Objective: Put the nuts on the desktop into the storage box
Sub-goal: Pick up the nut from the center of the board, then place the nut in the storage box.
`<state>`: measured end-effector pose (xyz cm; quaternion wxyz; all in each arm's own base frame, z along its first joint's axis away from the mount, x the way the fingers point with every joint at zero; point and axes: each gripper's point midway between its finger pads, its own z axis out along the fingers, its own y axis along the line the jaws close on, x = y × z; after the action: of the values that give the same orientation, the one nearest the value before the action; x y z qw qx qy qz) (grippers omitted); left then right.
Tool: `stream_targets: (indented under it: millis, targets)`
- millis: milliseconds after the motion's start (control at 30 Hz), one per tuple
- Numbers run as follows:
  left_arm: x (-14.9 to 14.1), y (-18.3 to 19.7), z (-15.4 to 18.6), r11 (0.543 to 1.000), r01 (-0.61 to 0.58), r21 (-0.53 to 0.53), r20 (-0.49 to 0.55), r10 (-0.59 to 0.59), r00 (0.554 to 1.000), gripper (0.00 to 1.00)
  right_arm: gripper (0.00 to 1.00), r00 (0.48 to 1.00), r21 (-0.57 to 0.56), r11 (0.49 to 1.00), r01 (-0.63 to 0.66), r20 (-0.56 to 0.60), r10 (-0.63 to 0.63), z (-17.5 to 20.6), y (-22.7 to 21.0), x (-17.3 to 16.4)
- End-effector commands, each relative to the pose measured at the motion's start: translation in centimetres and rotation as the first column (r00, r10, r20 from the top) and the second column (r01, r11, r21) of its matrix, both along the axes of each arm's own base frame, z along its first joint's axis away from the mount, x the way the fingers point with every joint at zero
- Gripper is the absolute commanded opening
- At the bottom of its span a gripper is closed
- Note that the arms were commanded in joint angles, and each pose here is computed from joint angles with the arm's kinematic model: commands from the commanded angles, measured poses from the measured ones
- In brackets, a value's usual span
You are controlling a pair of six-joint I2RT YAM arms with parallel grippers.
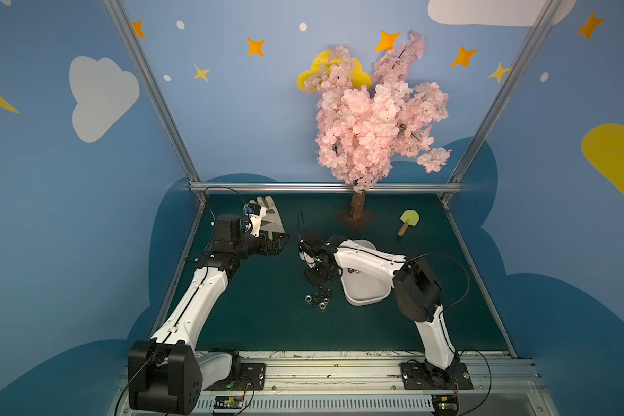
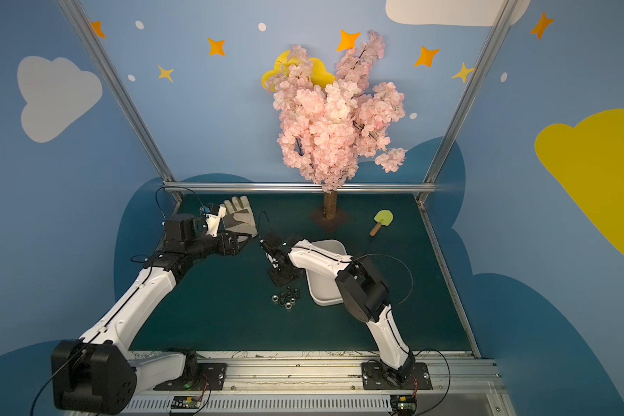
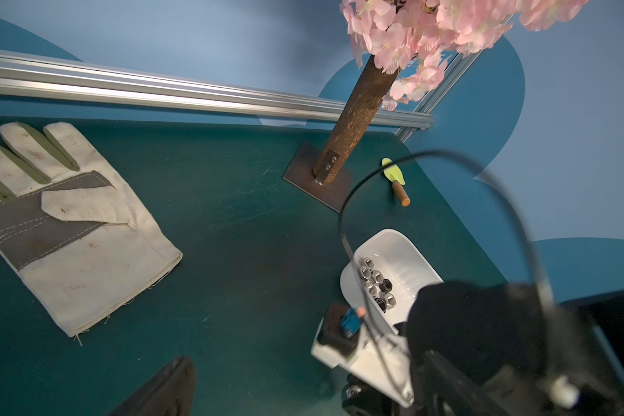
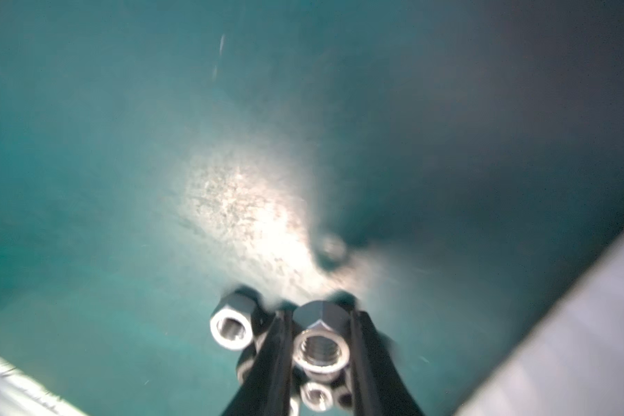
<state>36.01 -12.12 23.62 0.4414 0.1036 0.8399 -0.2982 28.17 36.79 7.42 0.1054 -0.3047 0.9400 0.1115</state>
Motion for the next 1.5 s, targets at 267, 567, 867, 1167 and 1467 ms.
stream_targets:
  millis: [267, 567, 867, 1167, 1467]
  targets:
    - [0.1, -0.2, 0.6, 1.0, 0.012, -0.012, 0.026, -0.012, 1.0, 1.0, 0.18, 0.952, 0.084, 0.954, 0.287, 0.089, -0.294, 5.6, -11.5, 4.8]
    - [0.2, -0.2, 0.5, 1.0, 0.013, -0.011, 0.022, -0.012, 1.0, 1.0, 0.18, 0.94, -0.136, 0.931, 0.338, -0.005, -0.342, -0.1, -17.9, 3.0]
    - [0.2, -0.1, 0.3, 1.0, 0.008, -0.005, 0.015, -0.008, 1.0, 1.0, 0.18, 0.932, -0.226, 0.916, 0.333, -0.07, -0.356, -3.8, -18.3, 3.1]
    - [0.2, 0.0, 0.2, 1.0, 0.006, -0.001, 0.013, -0.006, 1.0, 1.0, 0.22, 0.939, -0.235, 0.918, 0.319, -0.053, -0.34, -4.3, -17.2, 5.5]
    - [0.2, 0.1, 0.1, 1.0, 0.003, 0.0, 0.012, -0.003, 1.0, 1.0, 0.48, 0.945, -0.222, 0.922, 0.318, -0.006, -0.327, -2.2, -16.8, 6.9]
